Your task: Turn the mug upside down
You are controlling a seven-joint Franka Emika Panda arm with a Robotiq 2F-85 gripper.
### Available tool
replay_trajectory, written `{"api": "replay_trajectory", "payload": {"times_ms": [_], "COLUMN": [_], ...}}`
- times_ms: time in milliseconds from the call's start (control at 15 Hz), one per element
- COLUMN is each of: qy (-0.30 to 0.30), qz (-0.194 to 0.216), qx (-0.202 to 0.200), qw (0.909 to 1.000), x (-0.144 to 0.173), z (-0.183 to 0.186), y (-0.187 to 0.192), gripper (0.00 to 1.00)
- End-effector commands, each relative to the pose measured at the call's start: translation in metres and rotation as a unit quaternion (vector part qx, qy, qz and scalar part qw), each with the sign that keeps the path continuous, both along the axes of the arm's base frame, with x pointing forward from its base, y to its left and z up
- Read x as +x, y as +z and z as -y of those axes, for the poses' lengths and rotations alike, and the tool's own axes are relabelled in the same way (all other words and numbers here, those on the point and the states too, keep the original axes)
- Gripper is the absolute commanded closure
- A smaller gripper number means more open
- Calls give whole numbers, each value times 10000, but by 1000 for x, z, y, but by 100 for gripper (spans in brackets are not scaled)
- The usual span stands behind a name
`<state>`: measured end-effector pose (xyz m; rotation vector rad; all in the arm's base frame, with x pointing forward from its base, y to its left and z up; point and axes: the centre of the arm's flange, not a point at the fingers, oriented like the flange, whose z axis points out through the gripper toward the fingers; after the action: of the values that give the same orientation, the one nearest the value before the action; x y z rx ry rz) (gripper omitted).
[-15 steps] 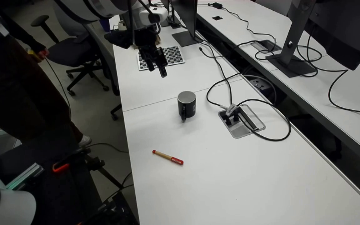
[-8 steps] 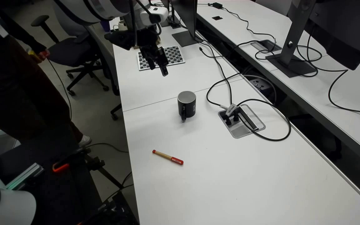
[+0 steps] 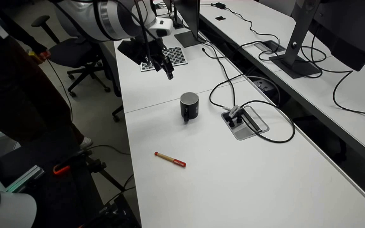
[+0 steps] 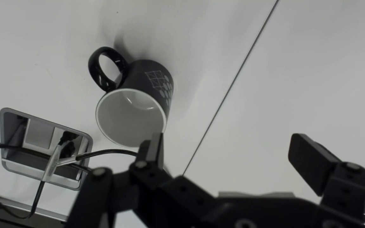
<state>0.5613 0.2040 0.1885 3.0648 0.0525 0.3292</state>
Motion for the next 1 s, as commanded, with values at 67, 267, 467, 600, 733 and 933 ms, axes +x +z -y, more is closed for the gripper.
{"api": "replay_trajectory", "payload": {"times_ms": [67, 267, 467, 600, 733, 933], "qy": [-14, 12, -85, -182, -286, -434], "qz": [29, -120, -169, -225, -353, -546], "qx": [-275, -452, -558, -552, -359, -127], "qw": [9996, 9989, 9983, 9981, 9983, 9975], "x": [28, 36, 42, 46, 48, 48], "z": [5, 18, 28, 32, 35, 35], "y": [-29, -42, -52, -62, -73, -92], "gripper": [0, 0, 0, 0, 0, 0]}}
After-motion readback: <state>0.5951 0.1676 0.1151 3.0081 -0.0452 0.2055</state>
